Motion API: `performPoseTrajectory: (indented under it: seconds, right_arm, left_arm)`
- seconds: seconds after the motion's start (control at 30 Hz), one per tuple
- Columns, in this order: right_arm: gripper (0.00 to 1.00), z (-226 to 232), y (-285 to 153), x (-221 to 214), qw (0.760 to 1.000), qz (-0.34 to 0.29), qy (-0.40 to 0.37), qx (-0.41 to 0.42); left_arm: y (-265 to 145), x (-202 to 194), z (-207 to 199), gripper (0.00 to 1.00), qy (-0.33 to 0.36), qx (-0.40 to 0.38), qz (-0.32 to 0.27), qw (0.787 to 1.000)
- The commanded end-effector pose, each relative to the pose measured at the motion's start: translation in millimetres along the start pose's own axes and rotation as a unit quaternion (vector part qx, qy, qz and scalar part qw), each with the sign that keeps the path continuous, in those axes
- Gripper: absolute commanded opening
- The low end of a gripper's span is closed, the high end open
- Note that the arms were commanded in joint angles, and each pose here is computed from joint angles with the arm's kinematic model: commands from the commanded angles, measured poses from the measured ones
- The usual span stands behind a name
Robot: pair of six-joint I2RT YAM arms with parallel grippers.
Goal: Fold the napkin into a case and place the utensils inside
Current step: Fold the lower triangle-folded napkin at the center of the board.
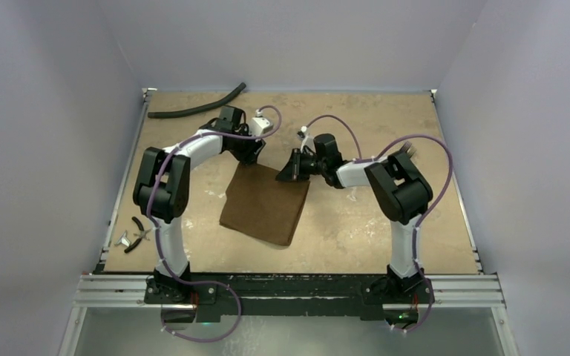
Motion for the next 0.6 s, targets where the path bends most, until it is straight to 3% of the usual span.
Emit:
performPoseTrajectory:
  seconds: [0.0,0.17,0.27,0.33,0.57]
  right_arm:
    - [0.11,-15.3,8.4,4.2,1.0,0.005,0.015,0.0]
    - [0.09,-43.1,14.3,-4.3,0.999,0.018,0.024,-0.018]
    - [0.09,-42.7,12.9,-5.8,1.0,0.021,0.017,-0.015]
    - [0.09,-39.3,11.2,-4.6,1.0,0.025,0.008,-0.015]
    - [0.11,-24.2,6.8,14.2,0.999,0.018,-0.035,-0.022]
  left_arm:
    - [1.5,1.3,17.9,0.5,-0.002,0.011,-0.026,1.0]
    - [6.5,-5.7,21.6,0.51,-0.012,0.018,-0.023,0.999]
    - [-8.4,5.6,24.7,0.68,-0.018,0.02,-0.027,0.999]
    - [-30.2,21.5,30.1,0.8,-0.016,0.029,-0.037,0.999]
    - [-137.3,95.0,43.0,0.87,0.031,0.071,-0.132,0.988]
Point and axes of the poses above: each gripper's point midway between its finger pads, its own y axis out along the fingers, its own z axis along the line the jaws close on, x = y × z, the point moved 1 cm from there along -y, back along the fingers, and after that the axes turned 9 degrees about y, right-handed, at the moved point
